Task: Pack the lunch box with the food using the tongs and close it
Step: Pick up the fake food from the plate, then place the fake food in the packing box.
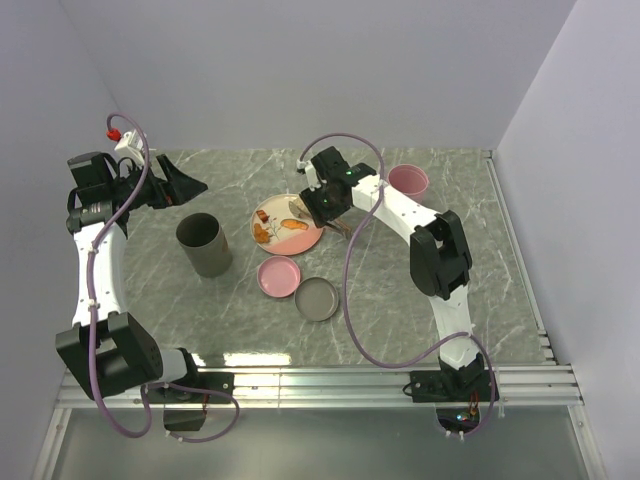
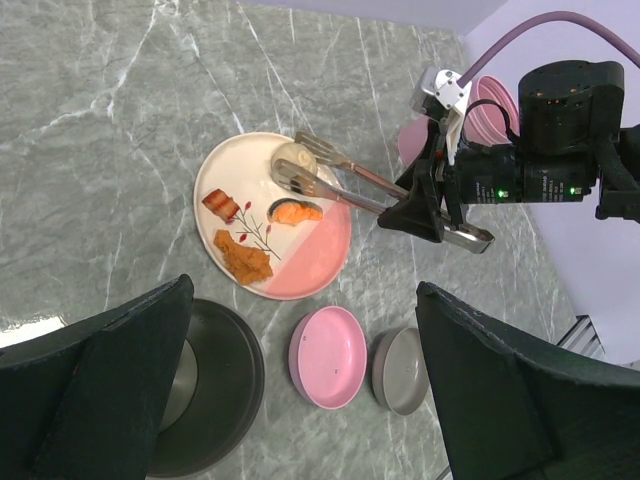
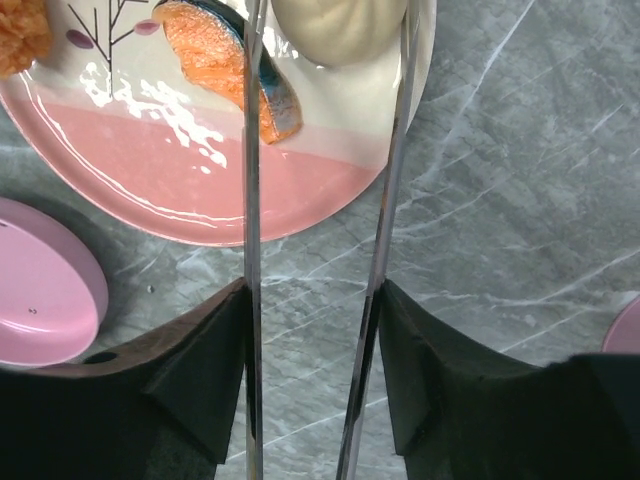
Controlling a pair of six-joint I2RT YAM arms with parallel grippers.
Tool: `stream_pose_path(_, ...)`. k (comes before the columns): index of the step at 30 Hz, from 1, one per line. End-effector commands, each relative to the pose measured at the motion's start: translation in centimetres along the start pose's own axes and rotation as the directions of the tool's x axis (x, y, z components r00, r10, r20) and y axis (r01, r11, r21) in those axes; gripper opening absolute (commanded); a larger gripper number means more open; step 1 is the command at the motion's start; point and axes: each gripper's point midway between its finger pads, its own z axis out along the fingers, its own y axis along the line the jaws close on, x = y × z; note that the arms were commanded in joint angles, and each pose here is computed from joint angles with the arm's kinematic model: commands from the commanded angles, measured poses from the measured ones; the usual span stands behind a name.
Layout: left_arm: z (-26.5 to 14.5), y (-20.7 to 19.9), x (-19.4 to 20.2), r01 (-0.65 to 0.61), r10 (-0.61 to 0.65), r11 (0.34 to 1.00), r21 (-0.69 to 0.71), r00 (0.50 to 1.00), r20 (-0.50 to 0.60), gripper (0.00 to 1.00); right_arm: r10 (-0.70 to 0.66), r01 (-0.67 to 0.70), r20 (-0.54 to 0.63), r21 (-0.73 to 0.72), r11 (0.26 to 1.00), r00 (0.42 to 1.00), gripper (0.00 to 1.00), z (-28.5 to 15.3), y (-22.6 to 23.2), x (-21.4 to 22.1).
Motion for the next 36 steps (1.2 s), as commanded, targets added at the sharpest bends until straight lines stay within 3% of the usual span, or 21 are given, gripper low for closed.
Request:
stream_pose_path(1,-0.3,-0.7,-0.8,-0.043,0.043,0.999,0.007,0.999,0.02,0.99,-0.019,0.019,0.1,0.005,1.0,0.995,0.54,-2.8,0.4,-2.9)
stream_pose_path(4,-0.3,-0.8,-0.8,-0.044,0.044,0.999,0.007,0.999,0.021,0.99,-0.025,0.027,0.111,-0.014,1.0,0.994,0.46,-3.5,0.9,-3.1)
stream_pose_path(10,-0.4,-0.9,-0.9,-0.041,0.041,0.999,0.008,0.999,0.025,0.99,-0.034,0.042,0.154,-0.053,0.998,0.987,0.42,-7.0,1.9,-3.9)
stream_pose_path(21,-1.3,-1.5,-1.0,-0.091,0.091,0.996,-0.016,0.996,0.006,0.99,-0.013,0.044,0.288,-0.1,0.994,0.958,0.4,-16.9,1.8,-3.9)
stream_pose_path(28,-2.1,-1.6,-1.3,-0.141,0.142,0.988,-0.063,0.99,0.004,0.99,0.114,-0.108,0.359,-0.036,0.993,0.926,0.4,-23.3,-5.5,-1.2)
stream_pose_path(36,-2.2,-1.8,-1.5,-0.144,0.144,0.988,-0.056,0.99,0.002,0.99,0.232,-0.298,0.364,0.138,0.944,0.902,0.41,-28.0,-15.7,5.7)
